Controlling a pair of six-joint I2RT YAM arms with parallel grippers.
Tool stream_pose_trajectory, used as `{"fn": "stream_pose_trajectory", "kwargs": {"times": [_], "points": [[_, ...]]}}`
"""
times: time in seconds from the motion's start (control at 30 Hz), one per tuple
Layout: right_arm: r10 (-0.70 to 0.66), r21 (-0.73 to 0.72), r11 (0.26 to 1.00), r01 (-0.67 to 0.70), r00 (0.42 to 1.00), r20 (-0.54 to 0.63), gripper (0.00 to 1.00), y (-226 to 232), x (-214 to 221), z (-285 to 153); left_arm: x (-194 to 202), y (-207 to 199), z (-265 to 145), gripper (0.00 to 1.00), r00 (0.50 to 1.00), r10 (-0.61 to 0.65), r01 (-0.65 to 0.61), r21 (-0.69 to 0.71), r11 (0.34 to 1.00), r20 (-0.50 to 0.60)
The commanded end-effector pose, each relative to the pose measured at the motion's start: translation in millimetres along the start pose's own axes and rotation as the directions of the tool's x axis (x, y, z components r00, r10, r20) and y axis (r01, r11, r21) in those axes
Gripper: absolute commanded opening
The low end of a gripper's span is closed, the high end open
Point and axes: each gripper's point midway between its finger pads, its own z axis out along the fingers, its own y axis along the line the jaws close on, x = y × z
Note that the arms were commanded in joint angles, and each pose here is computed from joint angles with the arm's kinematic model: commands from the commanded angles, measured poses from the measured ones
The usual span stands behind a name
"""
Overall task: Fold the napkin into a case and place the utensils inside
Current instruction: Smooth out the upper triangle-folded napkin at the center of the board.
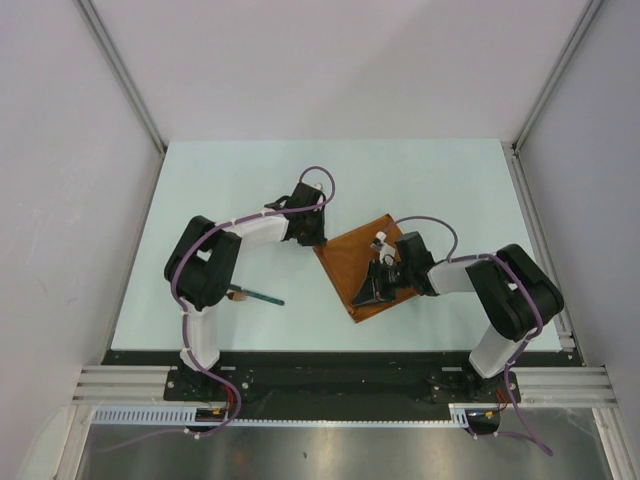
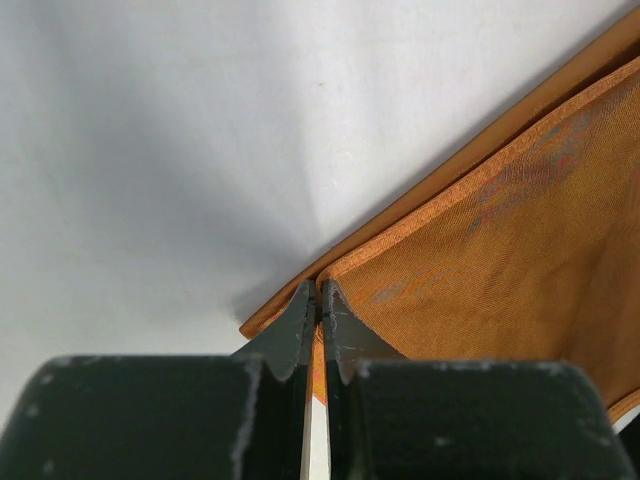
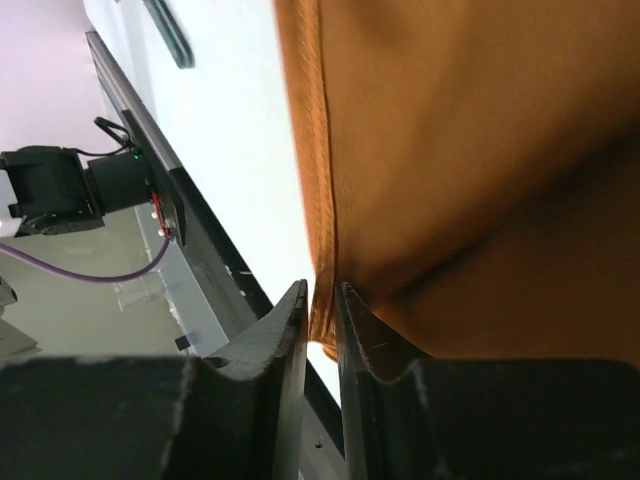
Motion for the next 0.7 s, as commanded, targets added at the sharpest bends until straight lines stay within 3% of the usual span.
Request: {"fn": "stream_pose_trajectory", "kwargs": {"times": [0.0, 0.4, 0.67], "points": [[-0.005, -0.008, 1.0, 0.005, 1.0, 0.009, 0.21, -7, 9, 1, -7, 0, -2, 0.05, 1.0, -0.01, 0.01, 0.008, 1.0, 0.021], [-0.104, 0.001, 0.995, 0.104, 0.992, 0.07, 0.21, 36, -14, -12, -9, -2, -6, 0.05, 1.0, -0.008, 0.008, 0.017, 1.0, 0.028], [0.004, 0.005, 1.0, -0.004, 1.0, -0.011, 0.2, -4, 26, 14, -7, -2, -4, 0.05, 1.0, -0.01, 0.009, 0.018, 1.0, 0.024]]}}
